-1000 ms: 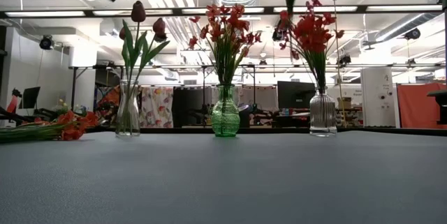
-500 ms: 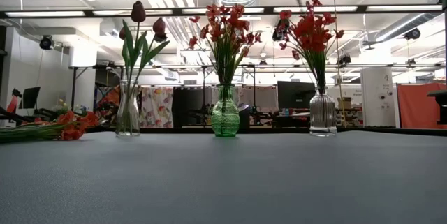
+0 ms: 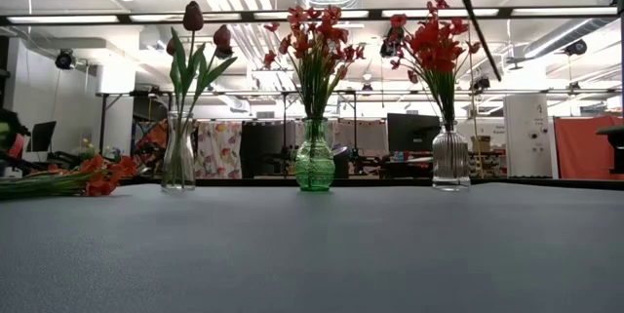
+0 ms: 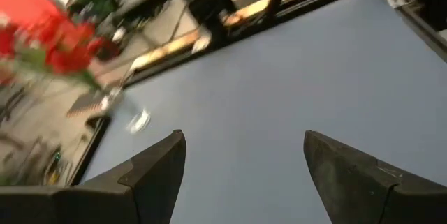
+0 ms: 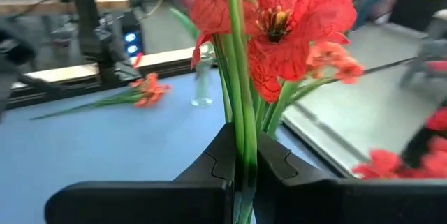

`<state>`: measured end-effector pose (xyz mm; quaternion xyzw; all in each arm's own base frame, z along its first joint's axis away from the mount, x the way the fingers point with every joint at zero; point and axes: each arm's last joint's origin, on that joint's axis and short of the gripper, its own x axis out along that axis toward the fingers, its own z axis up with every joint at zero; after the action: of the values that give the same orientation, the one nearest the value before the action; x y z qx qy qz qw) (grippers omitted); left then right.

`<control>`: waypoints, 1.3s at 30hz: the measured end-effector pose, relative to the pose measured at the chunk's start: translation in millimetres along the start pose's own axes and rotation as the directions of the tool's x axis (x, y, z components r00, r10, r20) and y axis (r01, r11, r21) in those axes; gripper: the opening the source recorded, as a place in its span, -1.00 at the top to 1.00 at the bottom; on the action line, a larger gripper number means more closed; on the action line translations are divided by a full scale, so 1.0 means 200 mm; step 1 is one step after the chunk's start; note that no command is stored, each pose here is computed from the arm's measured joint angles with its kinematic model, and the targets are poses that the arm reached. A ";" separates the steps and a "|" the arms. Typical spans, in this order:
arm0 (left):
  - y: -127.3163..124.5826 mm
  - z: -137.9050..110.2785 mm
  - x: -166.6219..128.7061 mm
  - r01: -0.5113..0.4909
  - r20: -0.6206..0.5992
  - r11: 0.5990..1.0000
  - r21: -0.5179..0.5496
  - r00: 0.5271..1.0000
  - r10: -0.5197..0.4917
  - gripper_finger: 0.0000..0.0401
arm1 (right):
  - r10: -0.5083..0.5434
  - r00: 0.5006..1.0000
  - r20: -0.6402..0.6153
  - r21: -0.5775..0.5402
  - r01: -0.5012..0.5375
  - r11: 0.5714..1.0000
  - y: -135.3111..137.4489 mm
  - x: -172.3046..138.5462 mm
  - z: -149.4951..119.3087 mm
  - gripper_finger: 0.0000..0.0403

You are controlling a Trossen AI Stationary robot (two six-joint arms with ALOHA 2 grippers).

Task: Sort flowers into vase by color
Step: Put the red flowers into the right transparent vase

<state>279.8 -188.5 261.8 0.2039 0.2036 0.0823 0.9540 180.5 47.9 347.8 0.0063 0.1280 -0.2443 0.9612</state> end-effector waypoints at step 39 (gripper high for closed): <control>0.41 -0.52 1.64 -0.507 0.262 0.790 -0.345 0.756 0.600 -0.35 | -0.297 0.947 0.124 -0.029 0.302 0.953 -0.10 -0.13 0.02 0.94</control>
<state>526.0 0.6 92.7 0.1432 -0.0559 0.3496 0.9242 149.4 42.1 358.4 -0.0506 0.0763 -0.3843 0.9186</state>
